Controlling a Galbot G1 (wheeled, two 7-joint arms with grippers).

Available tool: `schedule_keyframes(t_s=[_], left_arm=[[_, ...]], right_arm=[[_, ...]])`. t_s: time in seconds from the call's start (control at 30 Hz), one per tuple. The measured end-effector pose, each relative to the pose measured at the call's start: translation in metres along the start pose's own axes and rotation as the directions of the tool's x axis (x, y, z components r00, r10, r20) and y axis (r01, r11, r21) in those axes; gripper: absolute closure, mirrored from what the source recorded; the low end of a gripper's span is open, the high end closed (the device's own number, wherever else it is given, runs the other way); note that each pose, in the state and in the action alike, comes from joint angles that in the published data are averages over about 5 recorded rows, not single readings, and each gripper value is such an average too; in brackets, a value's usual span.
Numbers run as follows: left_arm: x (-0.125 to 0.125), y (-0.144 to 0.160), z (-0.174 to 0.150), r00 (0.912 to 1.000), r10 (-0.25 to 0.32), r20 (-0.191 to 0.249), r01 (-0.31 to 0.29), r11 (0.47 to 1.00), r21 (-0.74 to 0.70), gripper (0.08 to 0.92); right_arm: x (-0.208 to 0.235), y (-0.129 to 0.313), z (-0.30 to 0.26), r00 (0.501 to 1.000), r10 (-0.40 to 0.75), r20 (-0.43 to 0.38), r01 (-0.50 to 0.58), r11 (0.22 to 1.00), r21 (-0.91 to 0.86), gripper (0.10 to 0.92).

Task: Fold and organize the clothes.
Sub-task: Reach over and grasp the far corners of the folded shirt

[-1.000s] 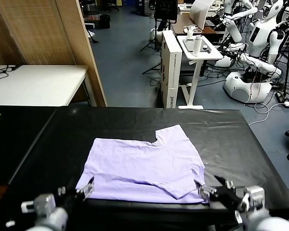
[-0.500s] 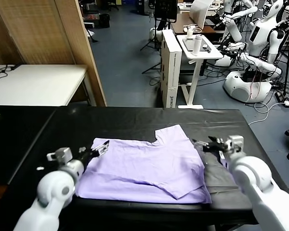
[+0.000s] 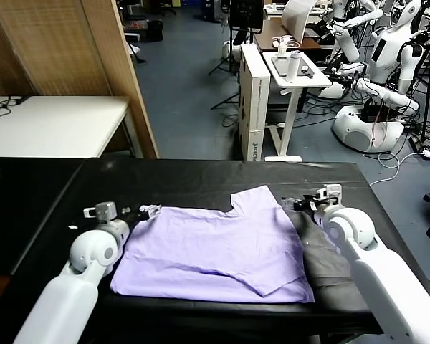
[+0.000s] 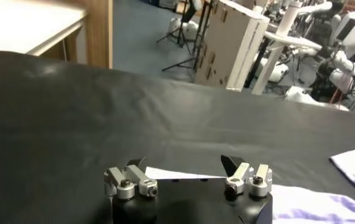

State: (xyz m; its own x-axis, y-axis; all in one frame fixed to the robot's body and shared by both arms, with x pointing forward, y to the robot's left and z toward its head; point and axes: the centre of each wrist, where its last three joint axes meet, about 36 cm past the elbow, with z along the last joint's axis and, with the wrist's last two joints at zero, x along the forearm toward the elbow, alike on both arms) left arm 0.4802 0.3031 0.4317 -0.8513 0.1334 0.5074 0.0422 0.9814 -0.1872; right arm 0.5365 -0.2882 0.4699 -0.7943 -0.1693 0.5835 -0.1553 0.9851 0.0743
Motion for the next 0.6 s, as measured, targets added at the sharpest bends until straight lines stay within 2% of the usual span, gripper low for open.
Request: schedule_keyframes(t_s=[0.13,0.4,0.6], left_arm=[[-0.004,0.004,0.002,0.9999,-0.013,-0.004,0.013,1.000,0.002,0.092],[-0.008,0.008,0.005,0.9997,-0.021,-0.014,0.021,1.000,0.003,0.097],[-0.009,0.010,0.010,0.9994,-0.027,-0.022,0.027,1.000,0.002,0.156]], right_arm=[[-0.008,0.004,0.000,1.000,-0.013,-0.010,0.013,1.000,0.003,0.129],[-0.022,0.017,0.007,0.999,-0.036,-0.036,0.037,0.999,0.024,0.284],[-0.027,0.023,0.013,0.998,-0.042,-0.050,0.043,0.999,0.030,0.375]])
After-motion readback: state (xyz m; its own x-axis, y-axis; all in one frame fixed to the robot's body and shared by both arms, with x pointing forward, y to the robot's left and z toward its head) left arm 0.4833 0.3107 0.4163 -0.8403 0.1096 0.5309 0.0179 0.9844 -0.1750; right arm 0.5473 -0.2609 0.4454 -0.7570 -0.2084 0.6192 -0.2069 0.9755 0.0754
